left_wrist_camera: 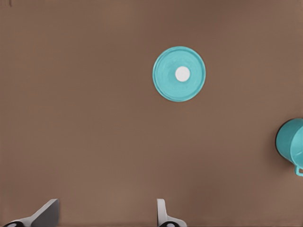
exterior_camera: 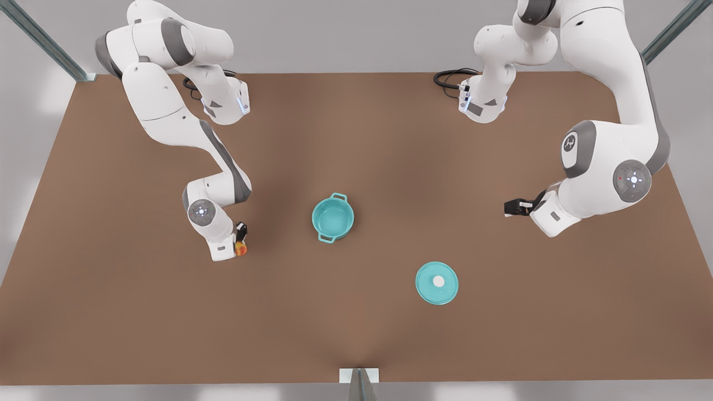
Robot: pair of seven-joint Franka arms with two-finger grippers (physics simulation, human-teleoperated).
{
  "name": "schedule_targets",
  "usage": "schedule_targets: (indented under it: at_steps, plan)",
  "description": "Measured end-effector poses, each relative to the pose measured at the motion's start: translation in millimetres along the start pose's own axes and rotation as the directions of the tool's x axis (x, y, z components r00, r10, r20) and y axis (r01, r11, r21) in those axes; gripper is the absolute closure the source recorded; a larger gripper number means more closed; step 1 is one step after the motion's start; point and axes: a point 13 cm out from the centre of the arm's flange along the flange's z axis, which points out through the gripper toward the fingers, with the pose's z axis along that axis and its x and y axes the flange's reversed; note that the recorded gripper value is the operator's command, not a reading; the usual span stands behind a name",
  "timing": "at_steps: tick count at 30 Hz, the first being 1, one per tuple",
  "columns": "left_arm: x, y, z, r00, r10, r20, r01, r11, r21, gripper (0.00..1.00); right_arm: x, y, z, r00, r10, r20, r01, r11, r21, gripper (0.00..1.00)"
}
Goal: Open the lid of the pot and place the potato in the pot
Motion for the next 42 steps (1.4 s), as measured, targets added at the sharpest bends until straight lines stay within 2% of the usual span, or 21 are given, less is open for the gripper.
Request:
schedule_targets:
  at_steps: [11,25,29,36,37,38,42]
  plan:
    - [0.8,0.5,0.0,0.998,0.056,-0.002,-0.056,0.998,0.0,0.0,-34.5,17.4,-43.5,0.997,-0.071,0.038,0.071,0.997,0.011,0.55]
    - [2.4,2.8,0.9,0.996,0.089,-0.011,-0.089,0.996,0.002,0.0,-193.2,206.6,-137.5,0.941,-0.28,0.192,0.298,0.952,-0.068,0.55]
    - [3.1,3.3,1.5,0.995,0.094,-0.015,-0.094,0.996,0.002,0.0,-202.6,242.3,-118.2,0.946,-0.27,0.18,0.294,0.948,-0.122,0.55]
    - [3.3,6.9,3.1,0.995,0.097,-0.019,-0.097,0.995,0.004,0.0,-212.5,241.9,-92.0,0.966,-0.203,0.162,0.229,0.96,-0.159,0.53]
    - [3.5,7.3,2.9,0.995,0.098,-0.02,-0.097,0.995,0.004,0.0,-213.0,241.0,-90.0,0.968,-0.197,0.158,0.222,0.962,-0.158,0.39]
    - [3.6,7.5,2.8,0.995,0.098,-0.02,-0.098,0.995,0.004,0.0,-213.3,239.7,-89.0,0.97,-0.19,0.155,0.214,0.964,-0.156,0.02]
    - [3.7,9.1,3.2,0.995,0.099,-0.021,-0.099,0.995,0.005,0.0,-216.4,235.8,-91.9,0.975,-0.161,0.155,0.184,0.971,-0.151,0.0]
